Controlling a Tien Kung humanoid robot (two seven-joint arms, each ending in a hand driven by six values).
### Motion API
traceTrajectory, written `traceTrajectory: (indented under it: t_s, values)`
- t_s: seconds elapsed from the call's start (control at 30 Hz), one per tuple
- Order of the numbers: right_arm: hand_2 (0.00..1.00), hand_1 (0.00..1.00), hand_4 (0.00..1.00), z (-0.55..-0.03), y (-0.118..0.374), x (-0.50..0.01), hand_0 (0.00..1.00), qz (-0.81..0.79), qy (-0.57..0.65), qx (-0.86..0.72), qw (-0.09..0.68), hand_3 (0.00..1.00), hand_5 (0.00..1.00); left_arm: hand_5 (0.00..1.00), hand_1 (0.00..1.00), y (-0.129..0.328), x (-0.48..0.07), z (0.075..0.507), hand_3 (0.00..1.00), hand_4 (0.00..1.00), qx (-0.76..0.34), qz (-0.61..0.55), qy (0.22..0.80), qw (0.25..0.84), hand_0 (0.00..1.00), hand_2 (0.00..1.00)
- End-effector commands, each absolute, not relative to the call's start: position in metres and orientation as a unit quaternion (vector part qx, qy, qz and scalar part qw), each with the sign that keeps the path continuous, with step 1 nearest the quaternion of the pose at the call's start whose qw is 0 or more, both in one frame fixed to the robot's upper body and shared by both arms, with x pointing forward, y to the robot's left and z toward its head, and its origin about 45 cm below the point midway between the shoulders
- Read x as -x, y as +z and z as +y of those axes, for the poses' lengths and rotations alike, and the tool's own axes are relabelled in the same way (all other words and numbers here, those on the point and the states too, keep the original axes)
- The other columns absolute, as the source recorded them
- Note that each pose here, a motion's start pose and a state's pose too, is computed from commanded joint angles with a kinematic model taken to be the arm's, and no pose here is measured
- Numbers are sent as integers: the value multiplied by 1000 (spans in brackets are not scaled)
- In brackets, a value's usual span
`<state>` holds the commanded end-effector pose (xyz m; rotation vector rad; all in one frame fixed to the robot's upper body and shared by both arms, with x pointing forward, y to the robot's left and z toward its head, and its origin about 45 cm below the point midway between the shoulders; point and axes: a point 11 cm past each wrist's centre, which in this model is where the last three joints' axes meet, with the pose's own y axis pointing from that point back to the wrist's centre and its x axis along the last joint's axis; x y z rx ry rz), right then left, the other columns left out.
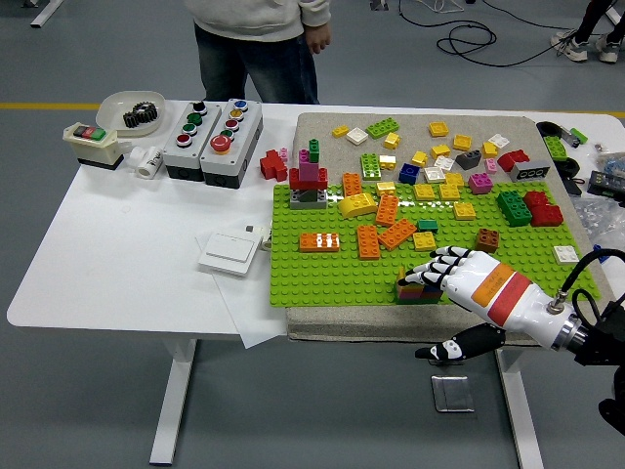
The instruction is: Pick up the brick,pile it on top of brick,press brick,pick up the brick,pile it on top of brick,press brick
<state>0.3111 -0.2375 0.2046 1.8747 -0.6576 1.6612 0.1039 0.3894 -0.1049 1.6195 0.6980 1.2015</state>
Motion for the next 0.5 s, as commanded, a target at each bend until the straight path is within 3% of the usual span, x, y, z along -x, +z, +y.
traceTrajectory:
  t_s: [0.5]
  values:
    - [782,742,998,-237,204,-312,827,-244,617,-696,275,810,755,663,724,-105,-103,390,596,687,-667,285,491,482,679,737]
